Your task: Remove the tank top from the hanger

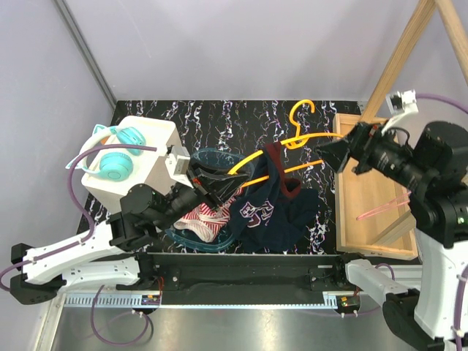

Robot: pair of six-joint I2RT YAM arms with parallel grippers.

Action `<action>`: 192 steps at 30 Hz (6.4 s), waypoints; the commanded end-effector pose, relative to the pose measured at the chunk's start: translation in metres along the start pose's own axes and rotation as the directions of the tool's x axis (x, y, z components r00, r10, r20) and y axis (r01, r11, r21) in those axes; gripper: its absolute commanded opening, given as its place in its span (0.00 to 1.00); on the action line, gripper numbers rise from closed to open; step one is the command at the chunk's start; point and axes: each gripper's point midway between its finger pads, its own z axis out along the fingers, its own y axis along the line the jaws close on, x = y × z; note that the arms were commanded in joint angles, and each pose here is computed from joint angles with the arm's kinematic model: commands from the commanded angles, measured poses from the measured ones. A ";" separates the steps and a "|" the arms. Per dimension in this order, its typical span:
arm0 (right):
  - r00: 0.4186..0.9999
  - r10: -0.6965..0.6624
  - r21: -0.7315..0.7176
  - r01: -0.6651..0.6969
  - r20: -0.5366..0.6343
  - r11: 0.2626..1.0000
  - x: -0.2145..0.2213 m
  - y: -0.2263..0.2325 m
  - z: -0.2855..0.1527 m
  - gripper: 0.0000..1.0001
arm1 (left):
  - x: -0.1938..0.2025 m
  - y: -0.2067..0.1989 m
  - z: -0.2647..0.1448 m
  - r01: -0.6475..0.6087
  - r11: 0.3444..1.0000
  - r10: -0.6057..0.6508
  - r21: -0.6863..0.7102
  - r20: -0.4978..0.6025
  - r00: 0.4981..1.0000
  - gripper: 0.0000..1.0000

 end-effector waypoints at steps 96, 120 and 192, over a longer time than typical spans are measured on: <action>0.926 -0.237 -0.064 0.266 0.295 0.962 -0.014 0.007 -0.009 0.00 | -0.096 0.113 0.041 -0.318 0.759 0.268 -0.568 -0.172 0.948 0.00; 0.746 -0.231 0.137 0.187 0.624 0.973 -0.082 0.013 -0.081 0.00 | -0.331 -0.043 0.029 -0.449 0.872 0.488 -0.195 0.429 0.761 0.00; 0.815 -0.162 0.042 0.167 0.557 0.985 -0.045 0.010 -0.063 0.00 | 0.146 0.241 -0.136 -0.211 0.528 -0.262 -0.823 -0.394 0.881 0.02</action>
